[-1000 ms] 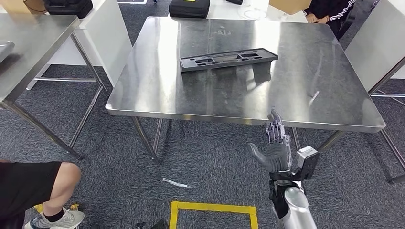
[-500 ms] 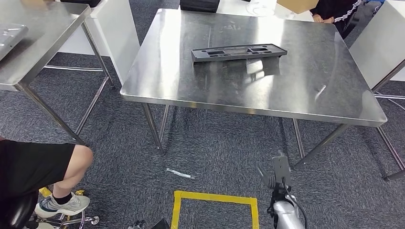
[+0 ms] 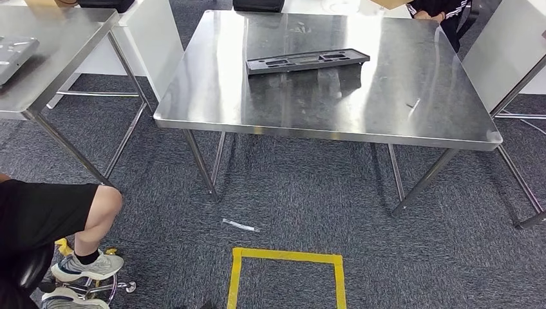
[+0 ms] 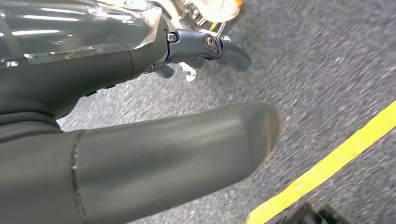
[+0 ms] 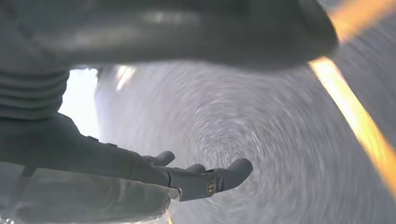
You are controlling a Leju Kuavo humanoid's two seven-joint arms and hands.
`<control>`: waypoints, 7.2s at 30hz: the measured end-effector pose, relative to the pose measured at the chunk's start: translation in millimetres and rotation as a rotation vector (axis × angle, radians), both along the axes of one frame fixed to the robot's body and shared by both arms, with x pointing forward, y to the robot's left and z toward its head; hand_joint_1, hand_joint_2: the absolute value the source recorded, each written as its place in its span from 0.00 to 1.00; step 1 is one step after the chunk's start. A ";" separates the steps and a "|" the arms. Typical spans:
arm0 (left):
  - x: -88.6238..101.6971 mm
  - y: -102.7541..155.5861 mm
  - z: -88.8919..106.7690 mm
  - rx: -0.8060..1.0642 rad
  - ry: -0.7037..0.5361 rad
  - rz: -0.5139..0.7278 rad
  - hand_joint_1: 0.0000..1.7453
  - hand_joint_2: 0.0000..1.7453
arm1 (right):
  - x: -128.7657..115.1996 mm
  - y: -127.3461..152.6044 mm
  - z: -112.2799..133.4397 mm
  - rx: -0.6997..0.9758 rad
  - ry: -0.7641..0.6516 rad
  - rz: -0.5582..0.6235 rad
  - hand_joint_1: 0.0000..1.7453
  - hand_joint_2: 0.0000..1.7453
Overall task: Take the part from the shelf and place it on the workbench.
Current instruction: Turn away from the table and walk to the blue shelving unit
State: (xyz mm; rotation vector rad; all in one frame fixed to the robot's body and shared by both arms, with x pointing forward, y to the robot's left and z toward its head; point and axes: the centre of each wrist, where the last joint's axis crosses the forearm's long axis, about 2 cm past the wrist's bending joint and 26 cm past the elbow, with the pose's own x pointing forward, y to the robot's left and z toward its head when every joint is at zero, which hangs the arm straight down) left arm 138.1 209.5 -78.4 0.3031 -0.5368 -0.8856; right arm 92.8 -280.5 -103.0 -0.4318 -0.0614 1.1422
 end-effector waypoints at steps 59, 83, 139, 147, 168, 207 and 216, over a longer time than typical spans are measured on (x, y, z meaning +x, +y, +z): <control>3.3 26.3 -4.6 -0.058 0.097 0.158 0.00 0.00 | -9.8 17.8 -1.5 0.330 -0.042 -0.756 0.00 0.00; -3.7 23.6 -6.4 -0.072 0.096 0.194 0.00 0.00 | 16.5 21.8 4.4 0.333 -0.065 -0.700 0.00 0.00; 2.9 11.5 -3.1 -0.092 0.106 0.124 0.00 0.00 | 7.9 18.3 2.2 0.318 -0.059 -0.699 0.00 0.00; 8.3 9.5 -0.9 -0.097 0.098 0.118 0.00 0.00 | 7.6 17.1 2.1 0.313 -0.060 -0.702 0.00 0.00; 4.3 18.3 -3.3 -0.088 0.100 0.153 0.00 0.00 | 15.0 23.4 4.1 0.320 -0.052 -0.660 0.00 0.00; 9.3 14.3 -1.4 -0.091 0.106 0.128 0.00 0.00 | 15.9 22.0 4.3 0.318 -0.061 -0.648 0.00 0.00; 7.1 14.7 -2.2 -0.090 0.108 0.128 0.00 0.00 | 14.9 21.8 4.0 0.315 -0.059 -0.646 0.00 0.00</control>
